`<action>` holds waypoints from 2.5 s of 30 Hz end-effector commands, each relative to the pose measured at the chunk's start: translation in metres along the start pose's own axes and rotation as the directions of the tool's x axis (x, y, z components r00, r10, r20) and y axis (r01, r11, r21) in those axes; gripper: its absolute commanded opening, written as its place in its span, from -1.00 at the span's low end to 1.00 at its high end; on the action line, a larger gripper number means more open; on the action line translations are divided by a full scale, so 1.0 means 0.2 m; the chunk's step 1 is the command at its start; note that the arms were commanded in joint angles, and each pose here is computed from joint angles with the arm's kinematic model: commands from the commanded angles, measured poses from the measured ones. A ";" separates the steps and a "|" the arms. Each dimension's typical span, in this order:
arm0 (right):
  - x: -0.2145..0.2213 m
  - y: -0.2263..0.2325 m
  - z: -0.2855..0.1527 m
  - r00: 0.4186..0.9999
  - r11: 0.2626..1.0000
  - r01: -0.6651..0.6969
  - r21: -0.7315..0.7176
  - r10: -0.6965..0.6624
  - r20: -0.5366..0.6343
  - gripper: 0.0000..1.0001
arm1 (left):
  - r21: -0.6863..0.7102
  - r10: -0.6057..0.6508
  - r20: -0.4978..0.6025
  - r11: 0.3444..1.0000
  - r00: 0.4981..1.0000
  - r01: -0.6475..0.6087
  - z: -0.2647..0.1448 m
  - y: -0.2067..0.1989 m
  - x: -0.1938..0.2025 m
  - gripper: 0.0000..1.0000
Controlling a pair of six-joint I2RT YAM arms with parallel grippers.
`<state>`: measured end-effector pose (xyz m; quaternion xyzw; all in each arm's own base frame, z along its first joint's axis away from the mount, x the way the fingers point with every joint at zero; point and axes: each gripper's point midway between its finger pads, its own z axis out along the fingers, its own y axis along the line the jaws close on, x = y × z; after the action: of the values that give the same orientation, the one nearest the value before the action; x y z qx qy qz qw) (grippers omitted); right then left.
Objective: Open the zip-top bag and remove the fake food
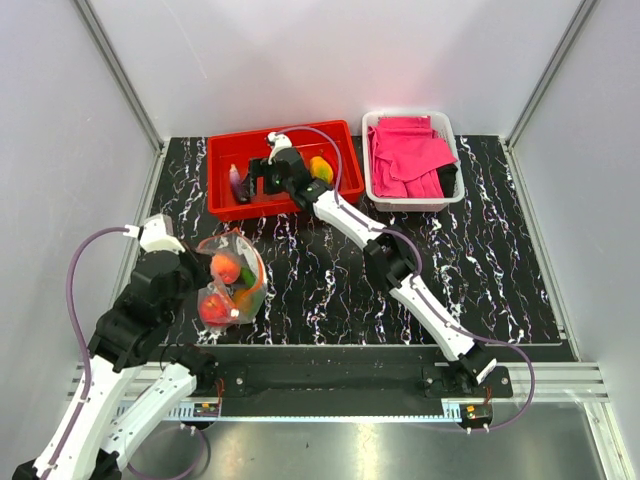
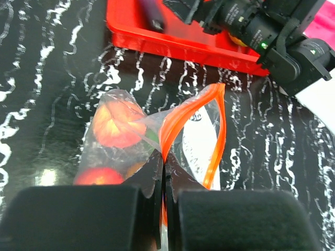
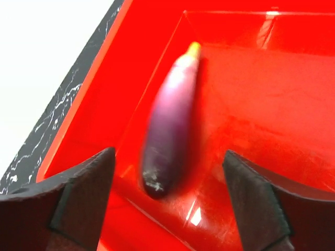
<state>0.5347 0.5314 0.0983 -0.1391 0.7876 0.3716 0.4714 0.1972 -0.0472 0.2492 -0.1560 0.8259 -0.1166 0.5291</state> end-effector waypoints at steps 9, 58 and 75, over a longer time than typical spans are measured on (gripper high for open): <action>-0.43 0.32 -0.68 0.990 0.999 -0.031 0.025 0.034 -0.135 0.95 | 0.117 -0.055 -0.053 0.991 0.997 0.061 0.10 -0.18 0.04 -1.00; 0.69 0.82 -1.19 0.863 0.997 -0.039 -0.074 -0.003 -0.505 -0.34 | 0.291 -0.155 -0.174 0.935 0.972 0.201 0.17 -0.39 0.17 -1.00; 0.99 0.58 -1.13 0.808 0.998 0.068 0.010 -0.049 -0.587 0.05 | 0.285 -0.171 -0.199 0.932 0.965 0.224 0.19 -0.36 0.26 -1.00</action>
<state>0.2144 0.4781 0.0628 -0.2560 0.8940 0.3053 0.2049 0.2175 -0.1287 0.2075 -0.1474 0.8336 -0.2879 0.4478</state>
